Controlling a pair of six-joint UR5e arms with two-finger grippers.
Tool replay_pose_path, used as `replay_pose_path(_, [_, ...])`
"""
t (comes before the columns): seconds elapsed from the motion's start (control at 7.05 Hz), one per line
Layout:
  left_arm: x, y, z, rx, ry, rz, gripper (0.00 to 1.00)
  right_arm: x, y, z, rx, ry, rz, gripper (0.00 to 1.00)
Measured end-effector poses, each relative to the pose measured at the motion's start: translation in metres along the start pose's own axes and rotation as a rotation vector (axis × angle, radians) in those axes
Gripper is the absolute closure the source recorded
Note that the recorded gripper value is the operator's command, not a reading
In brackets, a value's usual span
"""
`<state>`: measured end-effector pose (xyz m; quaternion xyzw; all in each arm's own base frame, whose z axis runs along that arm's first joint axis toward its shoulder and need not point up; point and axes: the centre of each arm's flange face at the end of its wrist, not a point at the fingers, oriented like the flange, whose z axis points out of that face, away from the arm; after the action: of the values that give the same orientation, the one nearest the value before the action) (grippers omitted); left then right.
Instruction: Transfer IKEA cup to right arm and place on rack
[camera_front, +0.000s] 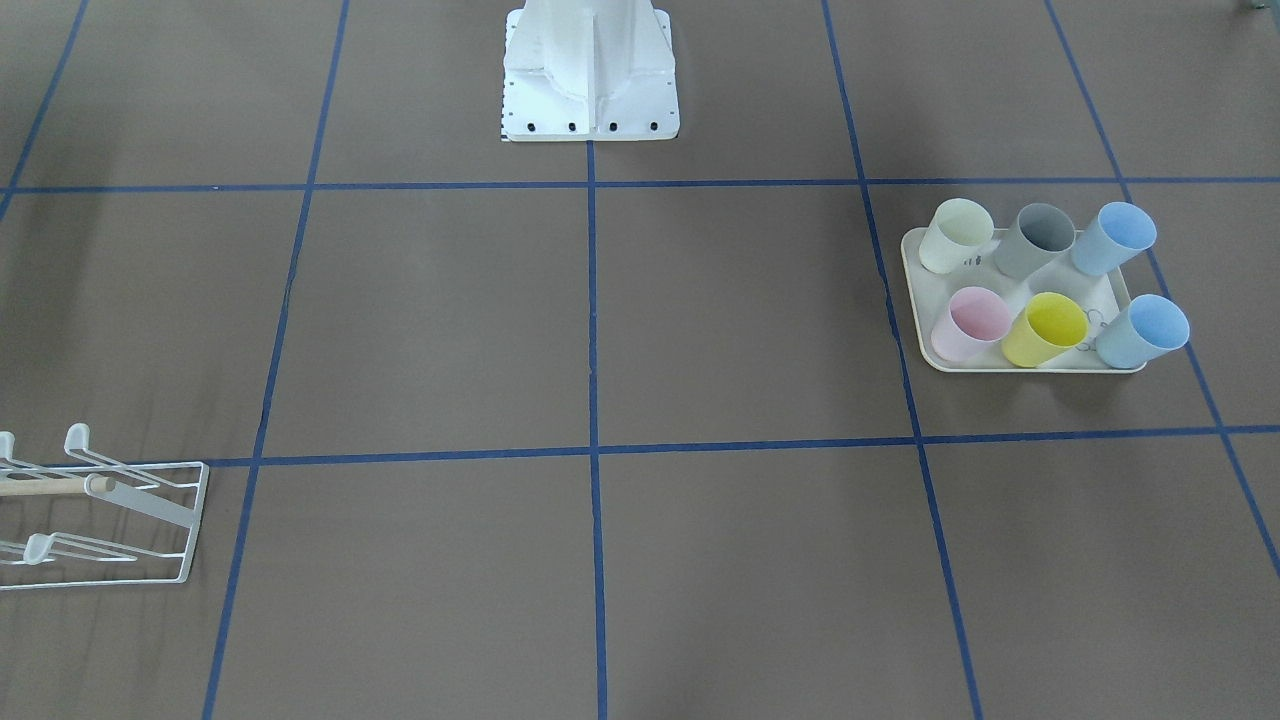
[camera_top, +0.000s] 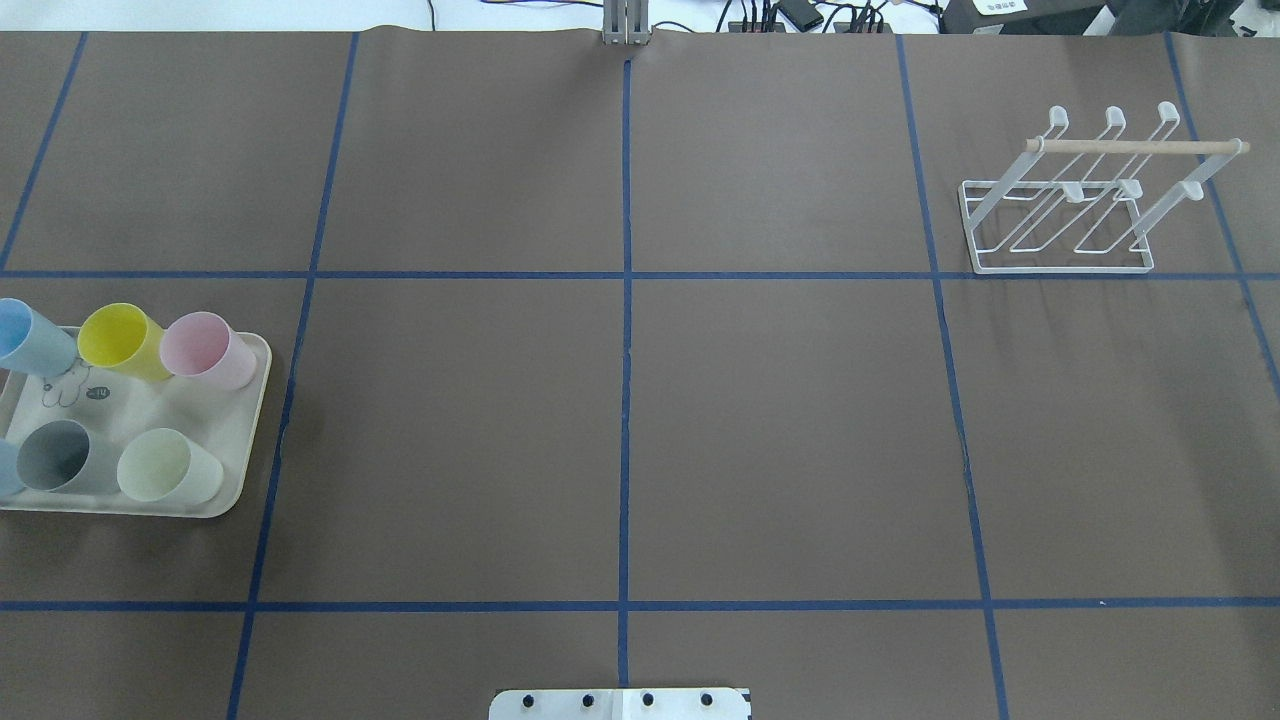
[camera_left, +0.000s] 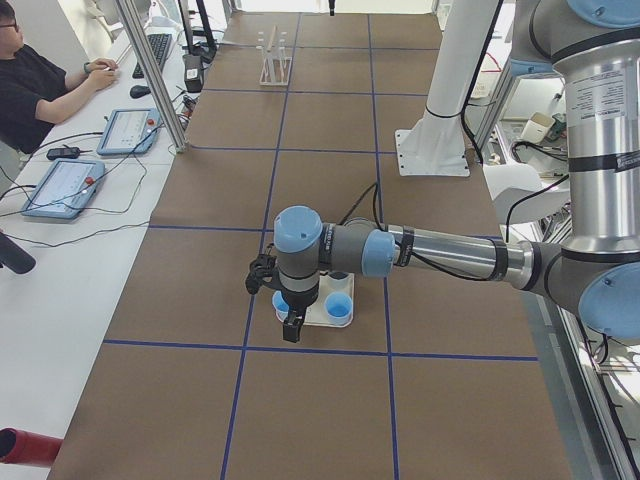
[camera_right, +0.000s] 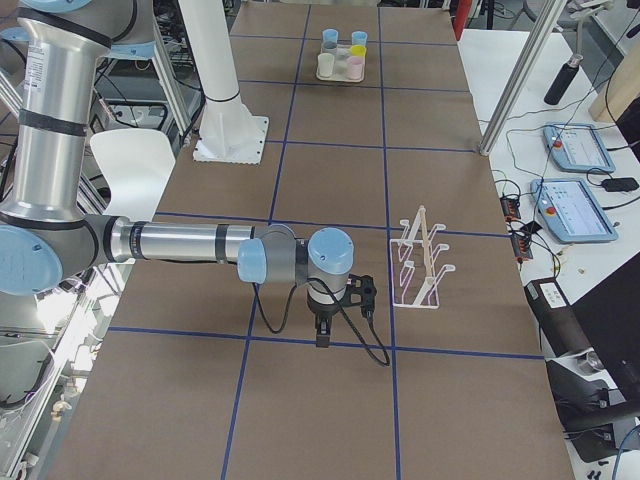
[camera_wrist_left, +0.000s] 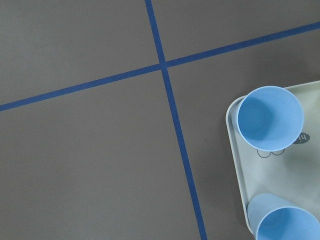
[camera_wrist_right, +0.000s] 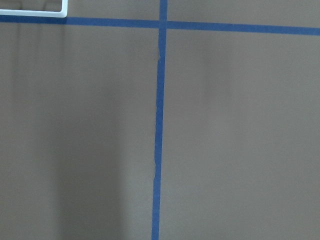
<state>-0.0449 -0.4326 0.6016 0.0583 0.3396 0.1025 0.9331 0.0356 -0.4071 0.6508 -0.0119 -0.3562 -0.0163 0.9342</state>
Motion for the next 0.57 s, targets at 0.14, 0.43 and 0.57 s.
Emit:
replay_pose_path(0.14, [0.001,-0.001,-0.001,0.002,0.001,0.002,0.0,-0.001,0.0,-0.001,0.004,0.001,0.0,0.0])
replay_pose_path(0.43, [0.005,-0.002,-0.006,0.009,-0.003,0.013,0.0,-0.012,-0.001,-0.015,0.03,0.001,-0.022,0.0])
replay_pose_path(0.57, [0.009,-0.003,-0.009,0.014,-0.006,0.02,0.0,-0.015,0.0,-0.018,0.035,0.0,-0.026,0.0])
